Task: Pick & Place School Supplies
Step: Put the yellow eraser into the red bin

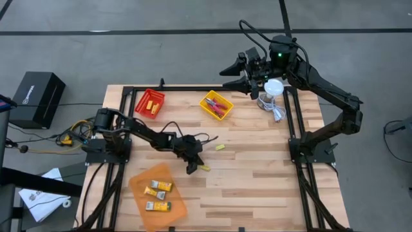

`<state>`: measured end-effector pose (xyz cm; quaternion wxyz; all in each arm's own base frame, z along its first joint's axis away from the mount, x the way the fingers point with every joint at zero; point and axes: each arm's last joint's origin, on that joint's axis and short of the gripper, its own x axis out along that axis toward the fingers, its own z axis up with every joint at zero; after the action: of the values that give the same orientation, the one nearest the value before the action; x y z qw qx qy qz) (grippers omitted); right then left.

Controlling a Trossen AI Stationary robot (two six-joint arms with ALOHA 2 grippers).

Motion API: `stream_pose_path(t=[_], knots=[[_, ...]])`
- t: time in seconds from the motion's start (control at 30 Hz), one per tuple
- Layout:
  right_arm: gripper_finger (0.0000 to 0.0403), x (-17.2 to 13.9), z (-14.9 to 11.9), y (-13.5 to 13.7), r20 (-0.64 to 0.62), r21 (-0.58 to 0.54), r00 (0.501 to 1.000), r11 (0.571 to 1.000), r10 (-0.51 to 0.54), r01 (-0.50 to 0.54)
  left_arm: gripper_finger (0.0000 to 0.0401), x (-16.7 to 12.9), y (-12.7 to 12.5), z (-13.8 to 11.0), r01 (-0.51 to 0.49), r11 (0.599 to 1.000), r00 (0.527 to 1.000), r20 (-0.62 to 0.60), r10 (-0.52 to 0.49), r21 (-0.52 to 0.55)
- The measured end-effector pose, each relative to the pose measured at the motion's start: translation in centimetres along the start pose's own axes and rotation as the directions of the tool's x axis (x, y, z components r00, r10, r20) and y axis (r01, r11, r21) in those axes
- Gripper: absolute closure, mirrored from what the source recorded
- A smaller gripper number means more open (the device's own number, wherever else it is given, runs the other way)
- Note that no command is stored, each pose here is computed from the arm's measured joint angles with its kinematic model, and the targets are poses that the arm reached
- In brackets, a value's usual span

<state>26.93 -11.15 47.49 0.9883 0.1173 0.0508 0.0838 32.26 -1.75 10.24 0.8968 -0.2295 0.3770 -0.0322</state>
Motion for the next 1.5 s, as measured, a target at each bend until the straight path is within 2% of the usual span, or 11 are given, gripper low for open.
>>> stream_pose_path(t=[0.13,0.4,0.6,0.77,0.93,1.5], knots=[[0.0122,0.0,0.0,0.0,0.000,0.000,1.000,1.000,0.000,0.000,0.0401,-0.2,1.6,0.2,-0.052,0.998,0.999,0.005,0.053,-0.028],[0.0122,0.0,0.0,0.0,-0.001,0.000,1.000,1.000,0.003,-0.003,0.0401,0.0,2.4,0.7,-0.026,0.998,1.000,0.003,0.026,-0.053],[0.0122,0.0,0.0,0.0,-0.004,0.002,1.000,1.000,0.004,-0.004,0.0401,-0.5,0.1,2.5,0.097,0.995,0.994,0.044,-0.097,0.008],[0.0122,0.0,-0.1,0.0,-0.007,0.003,1.000,1.000,0.007,-0.007,0.0401,0.0,-1.7,2.2,0.155,0.986,0.988,0.011,-0.156,0.064],[0.0122,0.0,-0.1,0.0,-0.007,0.002,1.000,1.000,0.011,-0.011,0.0401,0.7,-1.2,0.7,0.103,0.994,0.992,-0.075,-0.100,0.038],[0.0122,0.0,-0.1,0.0,-0.007,-0.002,1.000,1.000,0.011,-0.011,0.0401,1.1,0.3,1.0,0.080,0.996,0.995,-0.070,-0.077,0.034]])
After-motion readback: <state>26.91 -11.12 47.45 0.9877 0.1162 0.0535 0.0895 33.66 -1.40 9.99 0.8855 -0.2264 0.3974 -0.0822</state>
